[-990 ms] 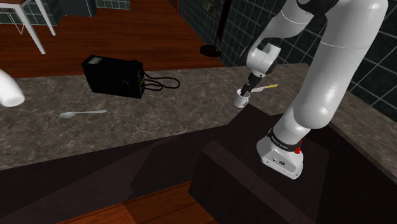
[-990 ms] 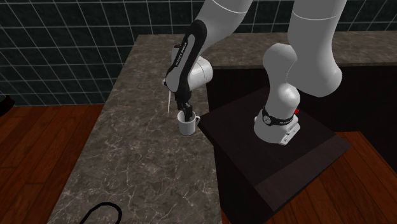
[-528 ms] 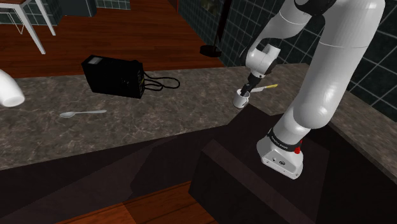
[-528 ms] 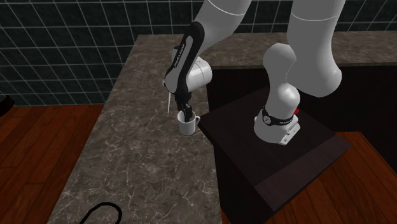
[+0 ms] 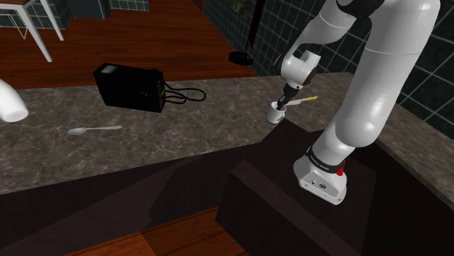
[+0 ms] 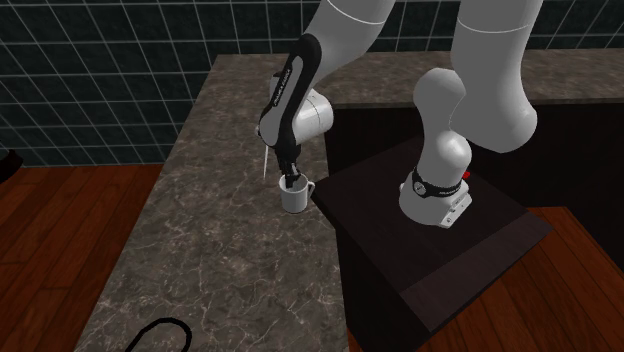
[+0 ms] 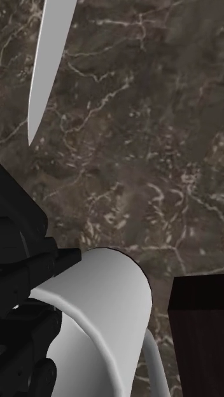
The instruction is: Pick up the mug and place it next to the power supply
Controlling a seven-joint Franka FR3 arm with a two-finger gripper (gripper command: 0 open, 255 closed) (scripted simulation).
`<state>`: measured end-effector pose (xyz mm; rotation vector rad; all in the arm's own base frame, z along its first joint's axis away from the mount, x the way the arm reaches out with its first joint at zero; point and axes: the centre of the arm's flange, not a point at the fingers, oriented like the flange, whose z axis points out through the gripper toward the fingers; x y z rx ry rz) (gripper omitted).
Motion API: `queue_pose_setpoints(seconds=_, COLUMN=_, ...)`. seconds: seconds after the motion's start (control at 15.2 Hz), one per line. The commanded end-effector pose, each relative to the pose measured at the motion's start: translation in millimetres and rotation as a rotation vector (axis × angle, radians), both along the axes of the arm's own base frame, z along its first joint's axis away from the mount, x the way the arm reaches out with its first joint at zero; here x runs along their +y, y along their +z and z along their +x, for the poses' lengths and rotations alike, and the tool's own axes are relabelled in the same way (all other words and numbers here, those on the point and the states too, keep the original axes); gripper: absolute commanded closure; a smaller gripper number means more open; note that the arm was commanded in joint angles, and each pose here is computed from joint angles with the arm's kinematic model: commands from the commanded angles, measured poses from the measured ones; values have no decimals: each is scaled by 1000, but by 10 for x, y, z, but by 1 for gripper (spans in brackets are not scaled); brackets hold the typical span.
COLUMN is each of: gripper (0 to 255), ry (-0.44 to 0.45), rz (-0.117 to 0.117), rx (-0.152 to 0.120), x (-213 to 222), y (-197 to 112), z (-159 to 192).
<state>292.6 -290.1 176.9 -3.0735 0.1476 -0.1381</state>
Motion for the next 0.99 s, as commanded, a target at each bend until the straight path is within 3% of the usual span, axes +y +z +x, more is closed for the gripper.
queue_pose_setpoints(seconds=0.0, gripper=255, ry=0, rz=0, rx=0, x=1, y=0, z=0)
queue_pose_setpoints(seconds=0.92, gripper=255, ry=0, rz=0, rx=0, x=1, y=686, z=0)
